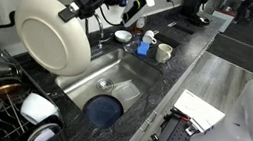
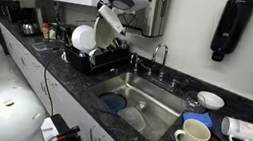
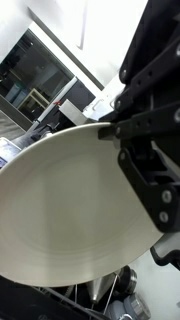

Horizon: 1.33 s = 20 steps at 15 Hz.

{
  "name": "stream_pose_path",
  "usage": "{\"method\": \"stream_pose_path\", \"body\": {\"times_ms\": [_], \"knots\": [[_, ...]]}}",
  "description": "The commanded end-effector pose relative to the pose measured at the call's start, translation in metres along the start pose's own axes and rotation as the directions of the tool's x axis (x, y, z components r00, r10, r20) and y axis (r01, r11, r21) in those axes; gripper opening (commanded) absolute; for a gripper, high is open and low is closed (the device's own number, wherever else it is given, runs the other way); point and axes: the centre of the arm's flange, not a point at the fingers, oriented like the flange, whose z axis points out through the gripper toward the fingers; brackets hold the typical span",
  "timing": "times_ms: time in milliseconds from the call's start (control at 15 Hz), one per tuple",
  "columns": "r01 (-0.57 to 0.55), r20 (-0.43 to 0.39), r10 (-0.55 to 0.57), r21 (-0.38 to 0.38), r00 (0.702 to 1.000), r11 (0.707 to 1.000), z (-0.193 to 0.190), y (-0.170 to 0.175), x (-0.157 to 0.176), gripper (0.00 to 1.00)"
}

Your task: Put the plate on the drying rack

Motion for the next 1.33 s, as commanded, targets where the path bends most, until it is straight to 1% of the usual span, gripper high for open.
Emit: {"method": "stream_pose_path", "body": {"times_ms": [0, 200, 400, 467, 667, 933, 1000, 1133, 1267], "knots": [[0.082, 0.016, -0.083, 0.088, 0.996, 0.993, 0.018, 0.026, 0.043, 0.01], [0.109, 0.046, -0.115, 0.116, 0.992, 0.987, 0.042, 0.028, 0.062, 0.01], [0.131, 0.037, -0.134, 0.084, 0.990, 0.988, 0.076, 0.013, 0.069, 0.01], [0.106, 0.053, -0.111, 0.092, 0.992, 0.990, 0.057, 0.018, 0.054, 0.06], [0.124, 0.058, -0.129, 0.090, 0.990, 0.988, 0.076, 0.008, 0.059, 0.06], [0.124, 0.054, -0.129, 0.085, 0.990, 0.989, 0.074, 0.009, 0.060, 0.06], [0.124, 0.054, -0.129, 0.084, 0.990, 0.989, 0.074, 0.009, 0.060, 0.01], [0.080, 0.004, -0.080, 0.085, 0.997, 0.993, 0.081, 0.006, 0.060, 0.01], [0.033, -0.066, -0.027, 0.097, 0.997, 0.995, 0.095, -0.002, 0.059, 0.01]]}}
